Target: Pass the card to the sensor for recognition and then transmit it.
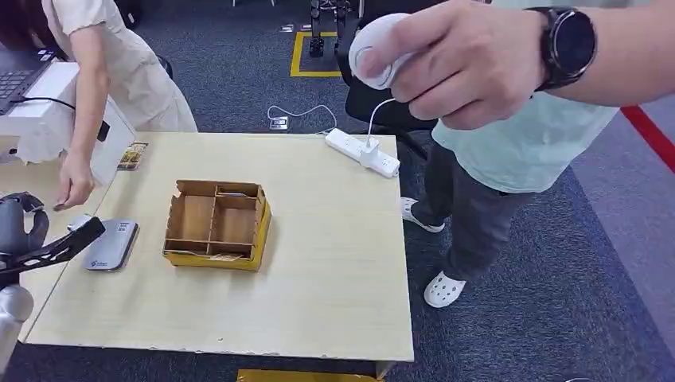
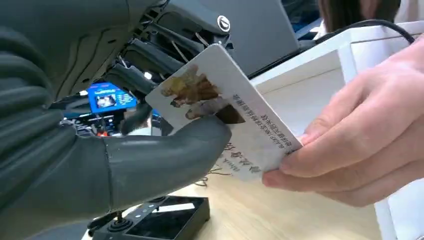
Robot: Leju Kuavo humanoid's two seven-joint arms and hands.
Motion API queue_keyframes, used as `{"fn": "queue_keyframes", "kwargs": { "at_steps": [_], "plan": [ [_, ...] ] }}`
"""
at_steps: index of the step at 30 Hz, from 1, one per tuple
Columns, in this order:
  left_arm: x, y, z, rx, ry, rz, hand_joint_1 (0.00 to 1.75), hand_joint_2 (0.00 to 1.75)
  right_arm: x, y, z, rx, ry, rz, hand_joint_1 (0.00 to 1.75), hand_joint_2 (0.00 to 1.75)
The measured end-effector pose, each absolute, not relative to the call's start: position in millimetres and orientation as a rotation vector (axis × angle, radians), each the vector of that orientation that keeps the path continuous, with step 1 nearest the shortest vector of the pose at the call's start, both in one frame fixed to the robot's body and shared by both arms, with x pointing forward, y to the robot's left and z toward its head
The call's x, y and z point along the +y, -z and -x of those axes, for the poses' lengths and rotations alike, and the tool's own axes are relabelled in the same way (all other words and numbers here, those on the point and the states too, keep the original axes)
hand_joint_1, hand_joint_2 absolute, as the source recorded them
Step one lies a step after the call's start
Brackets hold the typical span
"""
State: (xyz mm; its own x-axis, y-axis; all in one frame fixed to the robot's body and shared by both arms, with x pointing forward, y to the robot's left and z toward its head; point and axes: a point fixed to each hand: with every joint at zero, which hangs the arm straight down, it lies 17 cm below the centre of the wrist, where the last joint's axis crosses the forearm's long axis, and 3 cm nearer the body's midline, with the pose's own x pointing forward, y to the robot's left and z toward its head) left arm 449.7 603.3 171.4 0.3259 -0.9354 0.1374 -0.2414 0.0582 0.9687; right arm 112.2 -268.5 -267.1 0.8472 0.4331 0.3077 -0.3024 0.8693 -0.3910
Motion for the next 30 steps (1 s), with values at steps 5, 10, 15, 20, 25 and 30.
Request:
{"fn": "queue_keyframes", "kwargs": {
  "at_steps": [5,10,15,20,25,30],
  "plan": [
    [603.8,-171.1,-449.2,-1.150,0.758,-1.442,1.75,1.75,-268.5,267.1,-112.2,-0.401,-0.396,0.338,0.00,1.75],
    [602.7,-171.9,-449.5,-1.164,0.753,-1.434,1.75,1.75,-268.5,267.1,-112.2,-0.400,-0.395,0.338,0.00,1.75],
    [602.1,-173.3,-449.2,-1.165,0.767,-1.450,1.75,1.75,-268.2,267.1,-112.4,-0.401,-0.396,0.338,0.00,1.75],
    [601.7,-156.0,-442.2,-1.127,0.804,-1.423,1.75,1.75,-268.1,267.1,-112.5,-0.401,-0.397,0.337,0.00,1.75],
    [598.7,-138.2,-434.8,-1.097,0.832,-1.396,1.75,1.75,-267.8,266.9,-113.1,-0.403,-0.397,0.337,0.00,1.75],
    [585.9,-106.2,-421.4,-1.063,0.866,-1.355,1.75,1.75,-267.5,266.7,-113.8,-0.405,-0.396,0.337,0.00,1.75]
  ]
}}
